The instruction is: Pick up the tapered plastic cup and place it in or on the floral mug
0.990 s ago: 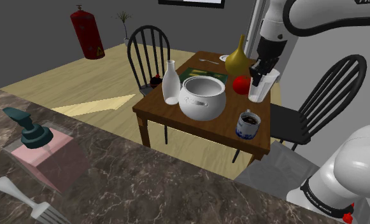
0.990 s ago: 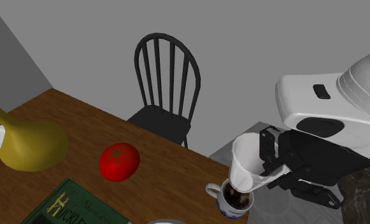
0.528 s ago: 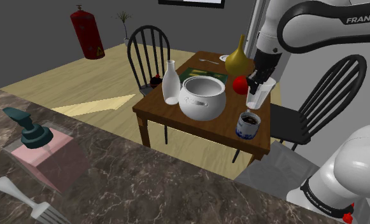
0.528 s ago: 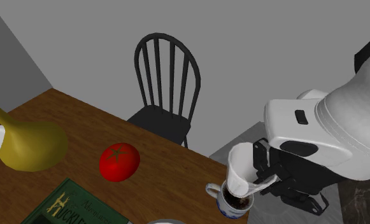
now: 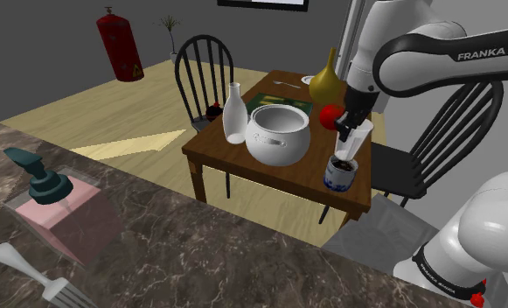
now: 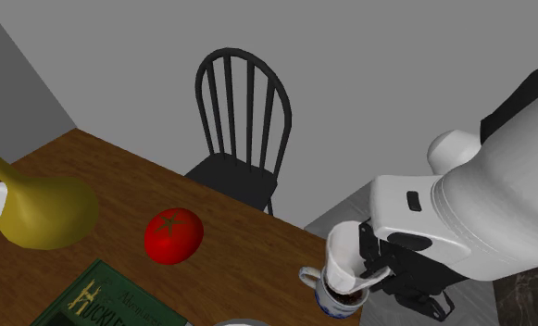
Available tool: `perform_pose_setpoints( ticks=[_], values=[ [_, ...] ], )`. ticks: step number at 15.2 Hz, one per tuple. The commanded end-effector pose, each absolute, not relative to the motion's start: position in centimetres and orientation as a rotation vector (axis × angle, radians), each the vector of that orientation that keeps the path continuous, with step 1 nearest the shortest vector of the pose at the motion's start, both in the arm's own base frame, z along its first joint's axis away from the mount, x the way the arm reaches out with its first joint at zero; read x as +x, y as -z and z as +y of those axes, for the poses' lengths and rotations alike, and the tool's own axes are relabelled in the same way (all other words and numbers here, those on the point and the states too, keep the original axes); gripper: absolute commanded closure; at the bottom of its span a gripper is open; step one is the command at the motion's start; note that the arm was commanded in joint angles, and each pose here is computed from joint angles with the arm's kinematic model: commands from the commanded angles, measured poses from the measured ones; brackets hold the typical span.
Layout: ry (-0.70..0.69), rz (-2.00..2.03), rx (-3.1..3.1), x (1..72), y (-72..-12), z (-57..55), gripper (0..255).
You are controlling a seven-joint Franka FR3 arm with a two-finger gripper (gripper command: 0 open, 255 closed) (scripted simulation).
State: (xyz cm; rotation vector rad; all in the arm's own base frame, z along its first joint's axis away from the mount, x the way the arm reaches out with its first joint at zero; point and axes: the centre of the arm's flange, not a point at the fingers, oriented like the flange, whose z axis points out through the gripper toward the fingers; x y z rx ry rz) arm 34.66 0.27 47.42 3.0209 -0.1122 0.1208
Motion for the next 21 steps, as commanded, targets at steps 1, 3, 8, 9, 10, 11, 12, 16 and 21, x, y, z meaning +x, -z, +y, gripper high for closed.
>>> perform_pose_setpoints(
  ticks=[1, 3, 8, 9, 10, 11, 12, 16, 21],
  values=[
    [-0.122, -0.112, 3.021, 34.7, -46.2, 0.2, 255],
    [-0.122, -0.112, 3.021, 34.7, -46.2, 0.2, 255],
    [-0.122, -0.112, 3.021, 34.7, -46.2, 0.2, 255],
    [-0.122, -0.112, 3.021, 34.7, -46.2, 0.2, 0],
    [-0.122, -0.112, 3.021, 34.7, -46.2, 0.2, 0],
    [-0.122, -0.112, 3.021, 34.7, -46.2, 0.2, 0],
    [-0.122, -0.112, 3.021, 34.7, -46.2, 0.2, 0],
    [-0.122, -0.112, 3.021, 34.5, -48.8, 0.6, 0],
    [-0.122, -0.112, 3.021, 34.3, -51.1, 0.8, 0]
  ],
)
